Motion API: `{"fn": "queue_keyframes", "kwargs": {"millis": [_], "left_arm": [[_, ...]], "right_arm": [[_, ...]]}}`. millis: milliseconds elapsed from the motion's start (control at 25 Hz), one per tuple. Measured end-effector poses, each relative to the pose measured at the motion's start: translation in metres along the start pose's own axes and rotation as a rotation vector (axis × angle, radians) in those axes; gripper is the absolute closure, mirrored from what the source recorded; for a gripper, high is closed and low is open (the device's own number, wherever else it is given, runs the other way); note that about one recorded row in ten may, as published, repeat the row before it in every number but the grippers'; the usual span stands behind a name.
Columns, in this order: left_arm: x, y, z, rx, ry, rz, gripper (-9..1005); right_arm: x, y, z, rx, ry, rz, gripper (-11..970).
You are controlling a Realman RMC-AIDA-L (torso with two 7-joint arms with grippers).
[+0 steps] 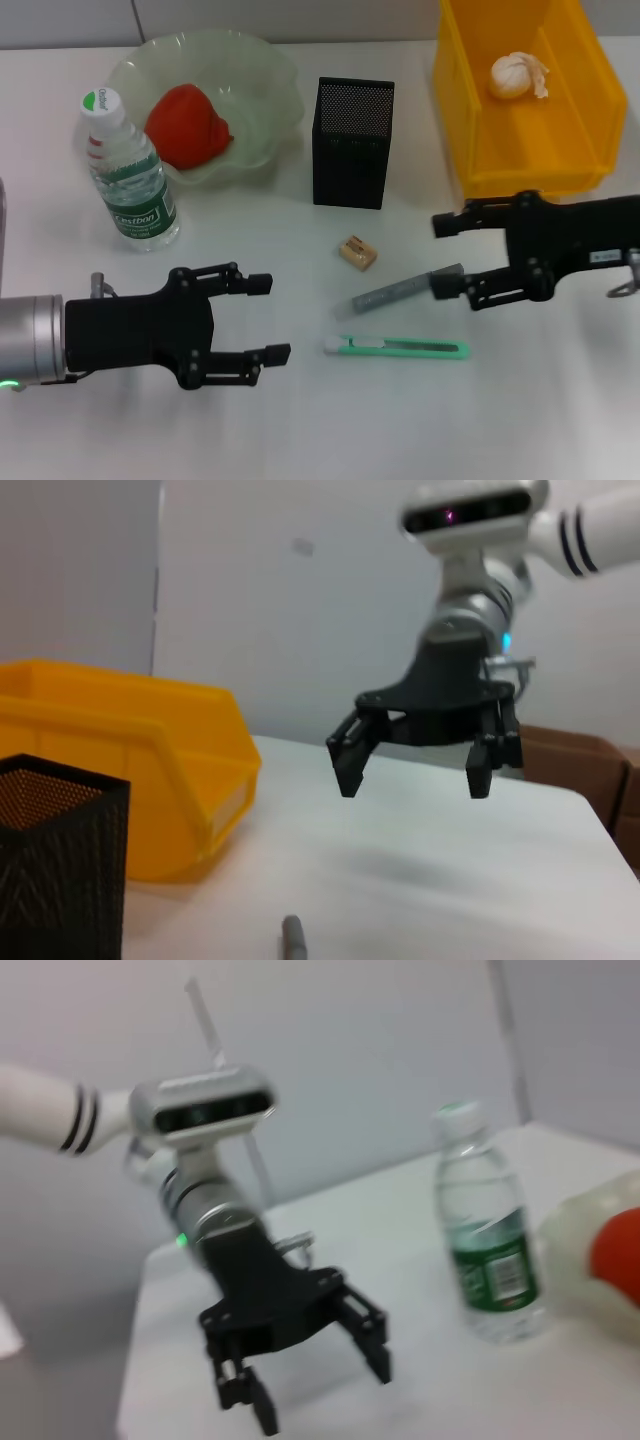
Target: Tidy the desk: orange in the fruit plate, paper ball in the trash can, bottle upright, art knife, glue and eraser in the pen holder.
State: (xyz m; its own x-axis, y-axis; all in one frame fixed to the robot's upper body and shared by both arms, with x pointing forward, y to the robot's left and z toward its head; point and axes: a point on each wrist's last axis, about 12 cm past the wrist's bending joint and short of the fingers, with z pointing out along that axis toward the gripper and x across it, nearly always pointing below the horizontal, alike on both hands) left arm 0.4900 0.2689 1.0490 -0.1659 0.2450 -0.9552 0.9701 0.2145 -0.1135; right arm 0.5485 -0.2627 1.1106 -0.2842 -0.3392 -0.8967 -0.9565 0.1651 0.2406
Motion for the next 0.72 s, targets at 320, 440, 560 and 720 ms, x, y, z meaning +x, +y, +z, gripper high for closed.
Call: {"fn": "queue_keyframes", "kwargs": {"millis": [320,440,560,720], "left_arm": [[0.001,0.0,0.0,0.001,0.009,0.032,191],[0.001,-0.001,0.001,0.004,0.009,0.032,191],[0.002,-0.001,0.002,0.003,0.01,0.03,191],[0.003,-0.002,0.002,-0.002,0.012,0.033,191]], "right_arm": [[-0.021,-0.006,0.032,-0.092,0.169,-0.073,198],[-0.026,-0.007,0.047,-0.123,0.238,-0.106,198],[-0.028,-0.007,0.061,-0.144,0.292,-0.138,198],[-0.025,-0.003,0.083,-0.169,0.383,-0.189,199]]}}
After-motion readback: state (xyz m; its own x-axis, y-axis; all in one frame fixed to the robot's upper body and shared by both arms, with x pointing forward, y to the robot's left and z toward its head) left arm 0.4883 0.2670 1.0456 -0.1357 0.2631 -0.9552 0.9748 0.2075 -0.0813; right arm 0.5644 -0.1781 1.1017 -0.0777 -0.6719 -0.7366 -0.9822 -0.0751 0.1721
